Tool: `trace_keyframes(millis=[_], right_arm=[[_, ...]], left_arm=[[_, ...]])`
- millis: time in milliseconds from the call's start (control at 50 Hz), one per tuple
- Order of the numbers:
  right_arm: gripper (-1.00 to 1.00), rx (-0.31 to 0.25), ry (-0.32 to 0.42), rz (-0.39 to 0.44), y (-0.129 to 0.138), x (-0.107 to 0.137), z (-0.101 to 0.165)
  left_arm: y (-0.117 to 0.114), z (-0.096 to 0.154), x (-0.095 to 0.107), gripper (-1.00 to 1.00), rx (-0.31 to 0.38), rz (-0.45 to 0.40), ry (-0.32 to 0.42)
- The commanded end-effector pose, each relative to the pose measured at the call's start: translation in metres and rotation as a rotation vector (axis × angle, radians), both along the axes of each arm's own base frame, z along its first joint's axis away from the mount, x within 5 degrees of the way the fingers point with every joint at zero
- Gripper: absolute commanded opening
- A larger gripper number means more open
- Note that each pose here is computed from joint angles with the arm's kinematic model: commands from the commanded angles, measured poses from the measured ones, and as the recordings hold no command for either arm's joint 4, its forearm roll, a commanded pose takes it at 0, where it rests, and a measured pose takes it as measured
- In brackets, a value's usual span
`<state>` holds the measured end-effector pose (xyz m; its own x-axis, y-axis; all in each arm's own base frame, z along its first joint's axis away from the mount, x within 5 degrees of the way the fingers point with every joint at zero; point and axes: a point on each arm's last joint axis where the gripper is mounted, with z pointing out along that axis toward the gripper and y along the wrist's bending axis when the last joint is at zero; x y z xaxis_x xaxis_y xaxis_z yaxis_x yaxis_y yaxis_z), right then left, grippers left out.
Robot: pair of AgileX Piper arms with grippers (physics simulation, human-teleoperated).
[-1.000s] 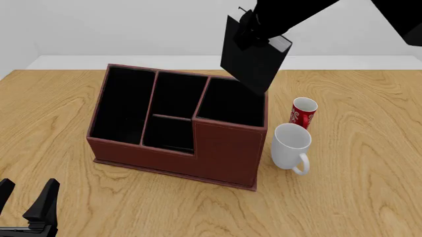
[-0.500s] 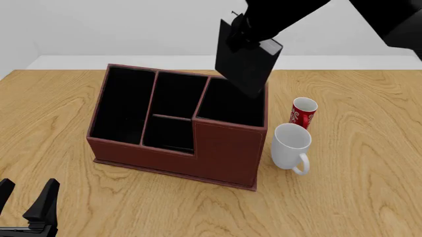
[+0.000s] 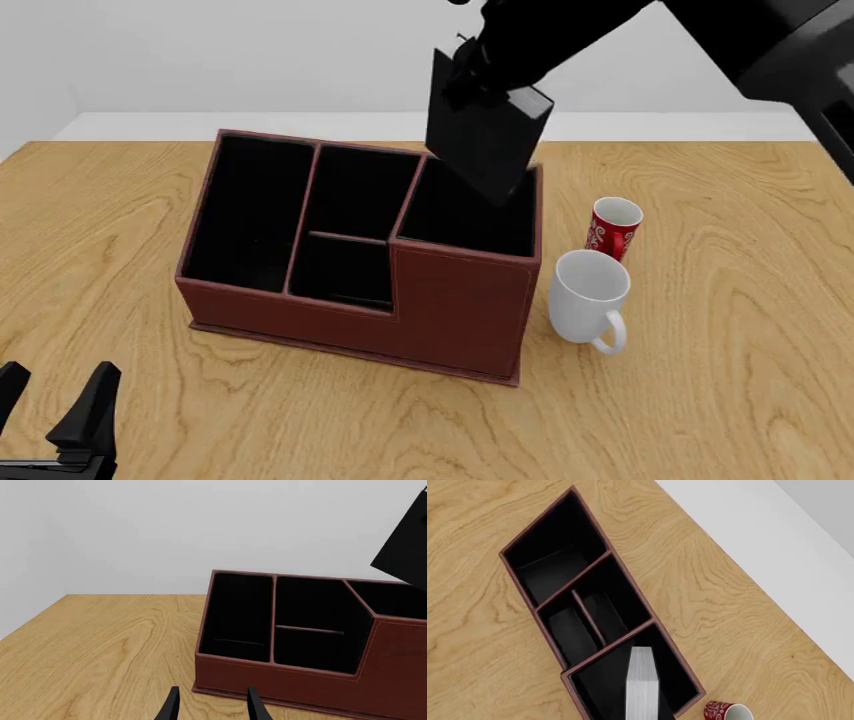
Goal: Pick up the book and place it in the right compartment of the caddy.
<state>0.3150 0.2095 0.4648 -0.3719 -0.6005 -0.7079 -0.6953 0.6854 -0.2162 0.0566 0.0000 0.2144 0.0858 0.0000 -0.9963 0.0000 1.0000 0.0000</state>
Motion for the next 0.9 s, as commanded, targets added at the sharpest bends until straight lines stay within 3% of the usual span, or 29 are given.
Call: trace_keyframes(millis=[20,900], right_arm=[[-1.00,0.024,0.011,-0.027,0.003,0.005,-0.001],[-1.00,0.048,0.044,-0.076,-0.005,0.002,-0.036]], left_arm=[[0.000,0.000,0.000,1.00,0.000,0.000,0.000],[0.000,0.000,0.000,1.00,0.000,0.000,0.000]])
